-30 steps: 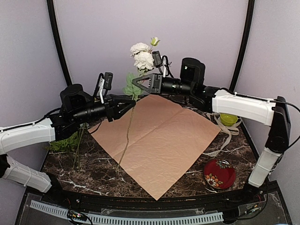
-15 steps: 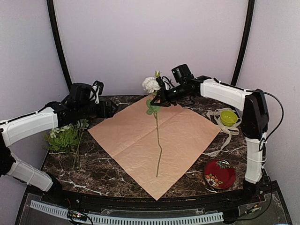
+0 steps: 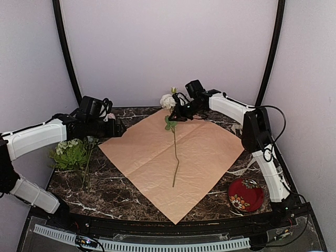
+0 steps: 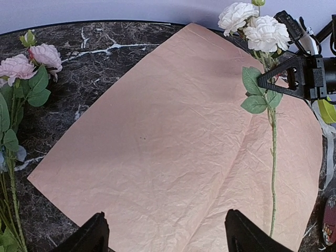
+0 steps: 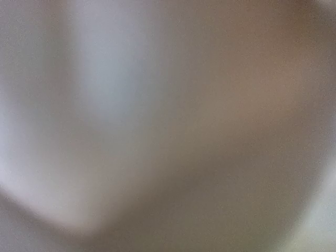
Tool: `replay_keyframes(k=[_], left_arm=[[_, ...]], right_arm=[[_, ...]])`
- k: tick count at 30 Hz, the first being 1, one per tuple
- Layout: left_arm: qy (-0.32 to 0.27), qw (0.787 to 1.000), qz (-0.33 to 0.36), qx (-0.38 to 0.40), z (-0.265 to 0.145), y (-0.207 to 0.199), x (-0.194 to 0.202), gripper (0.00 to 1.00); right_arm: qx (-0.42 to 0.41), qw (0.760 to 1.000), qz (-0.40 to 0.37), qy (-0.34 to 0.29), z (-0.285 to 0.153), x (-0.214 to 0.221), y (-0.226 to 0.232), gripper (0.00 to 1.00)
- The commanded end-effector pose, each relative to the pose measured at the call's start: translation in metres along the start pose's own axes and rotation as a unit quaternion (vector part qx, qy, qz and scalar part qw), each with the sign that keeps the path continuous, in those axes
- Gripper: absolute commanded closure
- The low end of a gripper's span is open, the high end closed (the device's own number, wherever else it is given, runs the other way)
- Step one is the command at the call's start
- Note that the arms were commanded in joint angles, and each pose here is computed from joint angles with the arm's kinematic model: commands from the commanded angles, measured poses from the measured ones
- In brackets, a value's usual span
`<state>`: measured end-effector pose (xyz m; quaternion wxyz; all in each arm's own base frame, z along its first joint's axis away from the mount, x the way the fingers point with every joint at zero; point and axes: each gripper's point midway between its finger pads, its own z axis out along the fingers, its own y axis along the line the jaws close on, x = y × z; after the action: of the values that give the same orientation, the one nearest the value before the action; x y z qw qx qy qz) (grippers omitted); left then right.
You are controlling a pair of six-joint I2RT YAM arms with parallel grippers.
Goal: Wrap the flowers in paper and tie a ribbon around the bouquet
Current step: Place the fake flower on the flattened wrapping paper.
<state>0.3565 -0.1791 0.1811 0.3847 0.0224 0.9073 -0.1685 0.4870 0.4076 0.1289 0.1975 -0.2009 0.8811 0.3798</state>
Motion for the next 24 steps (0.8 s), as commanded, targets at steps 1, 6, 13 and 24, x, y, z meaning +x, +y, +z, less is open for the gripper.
replay_keyframes(k=[1,6,13,24], left_arm=[[0.025,0.999,-0.006,-0.018,0.004,0.013,0.013,0.22],[0.033,0.996,-0.028,-0.073,0.003,0.04,0.019,0.22],[0.065,0.977,-0.071,-0.188,0.004,0.113,0.044,0.23],[0.16,0.944,-0.058,-0.283,0.035,0.194,0.06,0.6]], right_arm=[[-0.024,0.997,-0.014,-0.069,0.0,-0.035,-0.01,0.84],[-0.027,0.989,-0.093,-0.111,0.008,-0.055,-0.014,0.46],[0.084,0.98,-0.101,-0.147,-0.017,-0.063,-0.038,0.42],[0.026,0.976,-0.151,-0.153,-0.073,-0.018,0.05,0.45]])
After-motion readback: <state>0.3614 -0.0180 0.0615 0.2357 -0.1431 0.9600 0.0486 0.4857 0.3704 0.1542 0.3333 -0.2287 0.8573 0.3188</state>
